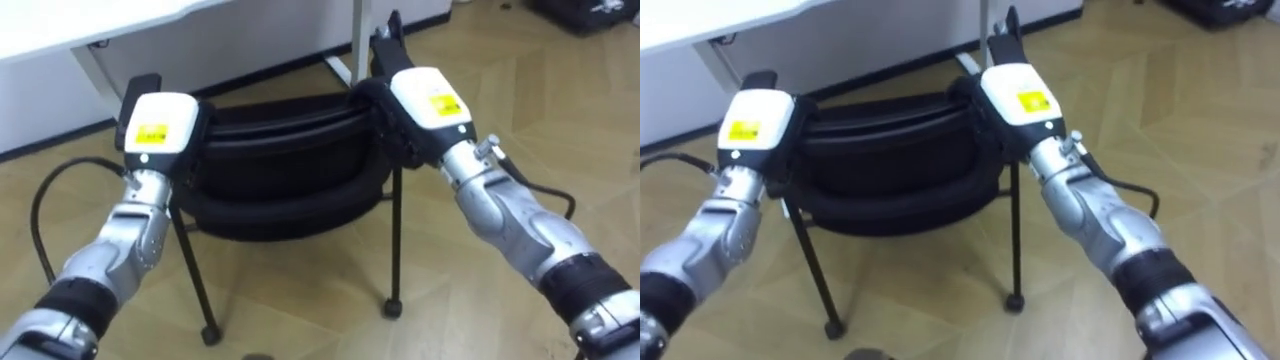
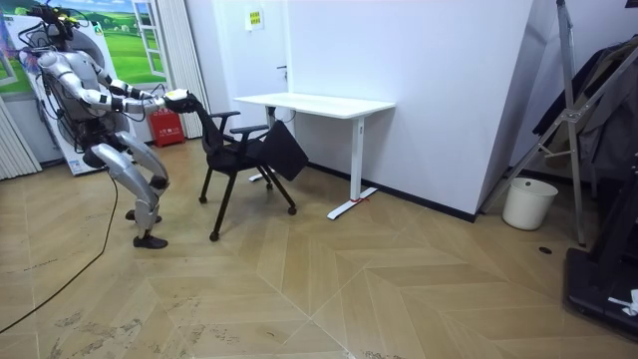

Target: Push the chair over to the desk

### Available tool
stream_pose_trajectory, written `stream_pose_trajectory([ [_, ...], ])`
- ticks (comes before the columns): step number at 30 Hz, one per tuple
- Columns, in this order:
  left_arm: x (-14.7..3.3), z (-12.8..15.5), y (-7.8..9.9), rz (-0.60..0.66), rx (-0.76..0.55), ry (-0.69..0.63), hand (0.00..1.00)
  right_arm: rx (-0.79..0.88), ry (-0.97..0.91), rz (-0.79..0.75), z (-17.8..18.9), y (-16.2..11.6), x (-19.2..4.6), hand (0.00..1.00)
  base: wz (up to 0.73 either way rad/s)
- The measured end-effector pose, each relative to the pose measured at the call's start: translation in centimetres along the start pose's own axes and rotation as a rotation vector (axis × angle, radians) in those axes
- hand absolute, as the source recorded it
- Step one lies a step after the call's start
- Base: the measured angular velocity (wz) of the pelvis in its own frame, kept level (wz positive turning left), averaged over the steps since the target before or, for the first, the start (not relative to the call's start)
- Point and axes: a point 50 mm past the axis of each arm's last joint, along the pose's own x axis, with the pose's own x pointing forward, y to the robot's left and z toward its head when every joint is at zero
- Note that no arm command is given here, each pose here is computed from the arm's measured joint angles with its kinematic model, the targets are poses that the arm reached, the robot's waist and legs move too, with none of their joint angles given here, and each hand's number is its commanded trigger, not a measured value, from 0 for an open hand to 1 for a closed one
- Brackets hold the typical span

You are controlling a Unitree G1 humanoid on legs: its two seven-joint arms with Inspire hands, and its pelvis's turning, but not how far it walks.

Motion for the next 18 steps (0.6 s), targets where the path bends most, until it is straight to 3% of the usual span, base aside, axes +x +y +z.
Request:
stream_pose_trajectory([
  [5,-0.5,0.0,-0.2,0.025,-0.005,0.000,1.00,0.006,-0.007,-0.003,0.0,-0.1,0.0,1.00,-0.01],
  [18,0.2,0.1,1.3,0.081,0.014,-0.020,1.00,0.002,-0.020,-0.044,0.1,-0.9,0.3,1.00,-0.02],
])
